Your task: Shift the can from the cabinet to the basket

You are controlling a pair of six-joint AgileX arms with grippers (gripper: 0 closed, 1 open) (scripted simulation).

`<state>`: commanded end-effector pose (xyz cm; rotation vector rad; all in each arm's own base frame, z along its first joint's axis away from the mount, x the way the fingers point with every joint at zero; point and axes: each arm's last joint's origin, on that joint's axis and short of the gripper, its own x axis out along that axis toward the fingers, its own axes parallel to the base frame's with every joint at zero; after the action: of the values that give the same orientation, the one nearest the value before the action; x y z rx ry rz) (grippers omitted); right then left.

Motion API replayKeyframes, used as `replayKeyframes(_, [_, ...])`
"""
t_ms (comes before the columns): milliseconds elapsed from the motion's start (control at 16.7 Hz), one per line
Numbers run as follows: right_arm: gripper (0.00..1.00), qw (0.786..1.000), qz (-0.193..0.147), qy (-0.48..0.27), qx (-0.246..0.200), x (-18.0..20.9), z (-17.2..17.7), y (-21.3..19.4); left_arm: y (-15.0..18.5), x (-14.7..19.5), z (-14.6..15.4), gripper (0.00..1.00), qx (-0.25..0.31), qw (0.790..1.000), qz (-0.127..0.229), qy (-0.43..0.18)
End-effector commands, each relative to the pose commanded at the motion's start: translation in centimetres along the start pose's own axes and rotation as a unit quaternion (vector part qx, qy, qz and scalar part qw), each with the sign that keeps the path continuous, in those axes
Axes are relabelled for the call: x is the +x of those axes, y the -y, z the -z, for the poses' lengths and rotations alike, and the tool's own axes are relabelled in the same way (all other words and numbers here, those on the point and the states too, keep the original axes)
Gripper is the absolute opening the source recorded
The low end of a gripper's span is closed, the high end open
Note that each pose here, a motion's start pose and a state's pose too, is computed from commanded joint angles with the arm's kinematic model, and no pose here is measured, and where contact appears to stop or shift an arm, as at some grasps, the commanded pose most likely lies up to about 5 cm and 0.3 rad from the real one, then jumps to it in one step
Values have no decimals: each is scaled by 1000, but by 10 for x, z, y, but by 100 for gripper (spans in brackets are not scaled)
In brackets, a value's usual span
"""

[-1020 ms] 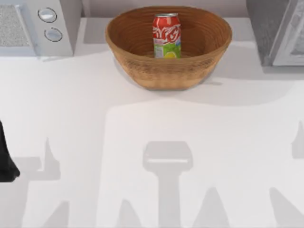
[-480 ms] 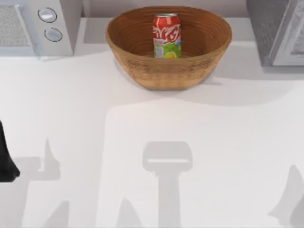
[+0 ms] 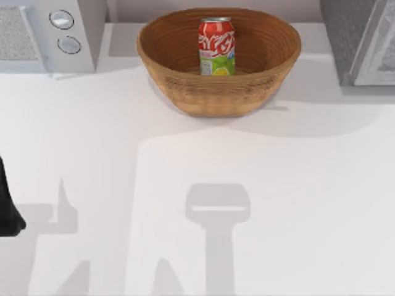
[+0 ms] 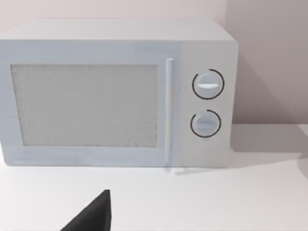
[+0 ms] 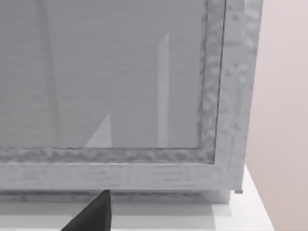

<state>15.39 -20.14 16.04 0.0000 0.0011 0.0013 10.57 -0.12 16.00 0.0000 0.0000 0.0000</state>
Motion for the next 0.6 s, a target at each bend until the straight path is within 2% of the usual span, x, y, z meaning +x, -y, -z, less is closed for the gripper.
replayKeyframes(360, [100,1000,1,0,0,3,-5,5,0,0,0,100,0,1000,0,0])
replayKeyframes(600, [100,1000,4,1,-3,16,-39,35,0,0,0,100,0,1000,0,0])
